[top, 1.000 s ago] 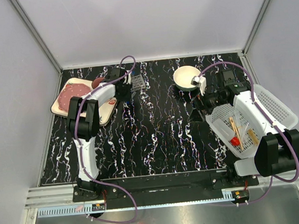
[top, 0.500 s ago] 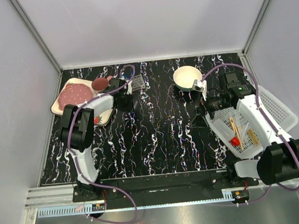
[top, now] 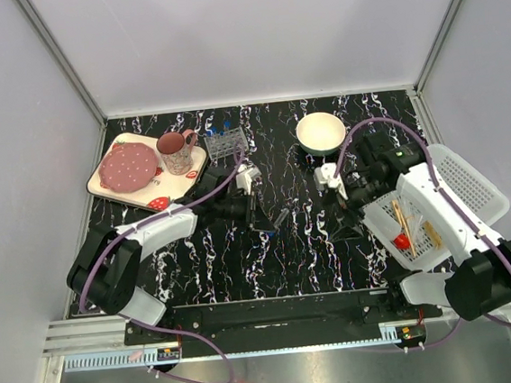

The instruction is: Organize the chemistry lab equipment

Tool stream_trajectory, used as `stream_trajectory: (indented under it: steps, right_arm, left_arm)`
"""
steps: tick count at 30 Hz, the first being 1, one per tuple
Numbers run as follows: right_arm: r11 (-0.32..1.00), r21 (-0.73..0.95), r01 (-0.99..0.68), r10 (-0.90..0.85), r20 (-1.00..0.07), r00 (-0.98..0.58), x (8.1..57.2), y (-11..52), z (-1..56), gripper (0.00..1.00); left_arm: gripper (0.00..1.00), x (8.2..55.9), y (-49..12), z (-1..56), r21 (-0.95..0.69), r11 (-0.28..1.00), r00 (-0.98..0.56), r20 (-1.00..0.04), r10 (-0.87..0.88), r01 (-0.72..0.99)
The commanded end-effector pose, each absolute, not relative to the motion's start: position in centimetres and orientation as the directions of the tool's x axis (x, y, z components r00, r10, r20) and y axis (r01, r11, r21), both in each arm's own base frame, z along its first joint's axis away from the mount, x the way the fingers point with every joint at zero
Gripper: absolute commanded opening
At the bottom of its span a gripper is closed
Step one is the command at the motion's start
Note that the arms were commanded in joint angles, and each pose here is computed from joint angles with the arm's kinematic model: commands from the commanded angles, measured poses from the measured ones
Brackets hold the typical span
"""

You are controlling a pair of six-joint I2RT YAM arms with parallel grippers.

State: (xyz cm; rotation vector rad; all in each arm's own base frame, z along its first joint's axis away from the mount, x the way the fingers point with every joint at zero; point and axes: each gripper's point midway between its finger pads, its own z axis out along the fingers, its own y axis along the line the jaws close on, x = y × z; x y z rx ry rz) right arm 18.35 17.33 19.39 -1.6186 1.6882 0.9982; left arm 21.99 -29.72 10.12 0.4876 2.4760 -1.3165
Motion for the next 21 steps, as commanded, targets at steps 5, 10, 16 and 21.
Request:
stream_trajectory:
  steps: [5,10,16,21]
  right_arm:
    - [-0.287,-0.050,-0.957,-0.592,-0.775,0.218,16.4,19.8,20.2,1.00]
    - [-0.362,-0.101,-0.927,-0.598,-0.737,0.314,16.0,21.0,19.7,0.98]
    - [-0.380,-0.150,-0.913,-0.613,-0.698,0.370,16.5,20.9,19.4,0.96]
    - [-0.393,-0.161,-0.905,-0.610,-0.691,0.388,16.4,21.3,19.4,0.91]
  left_arm:
    - [0.15,16.9,-34.3,17.5,-0.885,0.213,-0.900,-0.364,0.238,0.414]
    - [0.15,16.4,-35.1,19.9,-0.899,0.153,-0.891,-0.359,0.279,0.410]
    - [0.15,15.6,-35.7,20.3,-0.904,0.125,-0.873,-0.346,0.344,0.409]
    - [0.15,14.7,-36.2,20.0,-0.910,0.126,-0.865,-0.323,0.385,0.396]
